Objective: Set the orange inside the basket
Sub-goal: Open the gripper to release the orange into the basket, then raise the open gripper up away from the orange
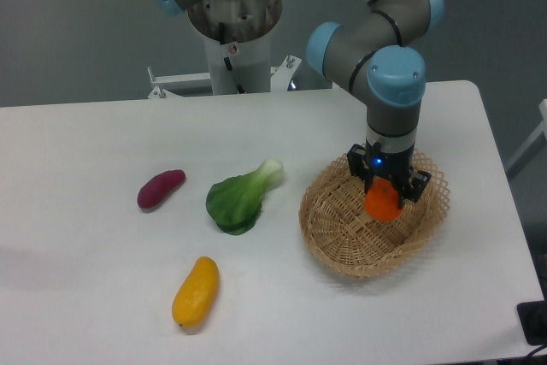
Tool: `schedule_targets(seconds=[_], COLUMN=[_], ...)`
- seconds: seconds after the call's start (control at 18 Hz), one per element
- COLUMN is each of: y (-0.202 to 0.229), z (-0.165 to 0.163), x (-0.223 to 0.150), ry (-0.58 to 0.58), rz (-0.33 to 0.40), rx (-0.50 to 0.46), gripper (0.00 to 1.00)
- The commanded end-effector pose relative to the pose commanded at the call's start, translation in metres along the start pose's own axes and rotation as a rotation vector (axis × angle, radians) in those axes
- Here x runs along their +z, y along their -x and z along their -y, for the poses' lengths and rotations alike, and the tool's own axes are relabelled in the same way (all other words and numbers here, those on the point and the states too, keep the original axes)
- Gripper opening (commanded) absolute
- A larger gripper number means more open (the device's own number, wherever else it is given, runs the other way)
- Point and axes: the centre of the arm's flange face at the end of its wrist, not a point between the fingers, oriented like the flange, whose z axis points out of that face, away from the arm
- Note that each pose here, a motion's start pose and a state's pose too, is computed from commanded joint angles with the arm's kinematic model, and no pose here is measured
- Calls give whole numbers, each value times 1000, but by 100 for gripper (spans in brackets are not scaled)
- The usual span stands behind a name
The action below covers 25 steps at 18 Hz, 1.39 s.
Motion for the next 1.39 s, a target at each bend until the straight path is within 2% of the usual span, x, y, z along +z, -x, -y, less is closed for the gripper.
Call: schedule_targets(seconds=[0.28, 0.33, 0.39, 0.56, 0.67, 0.78, 1.39], y=[-7, -8, -9, -11, -9, -7, -6], z=[-2, -2, -2, -2, -1, 0, 4], x=[9, 11, 11, 13, 9, 6, -16], ry=[10, 12, 12, 13, 9, 6, -13], rz=[-19, -22, -23, -26, -18, -11, 26], rx=[-8, -8, -7, 2, 4, 3, 27], gripper=[57, 58, 63, 65, 80, 99, 100])
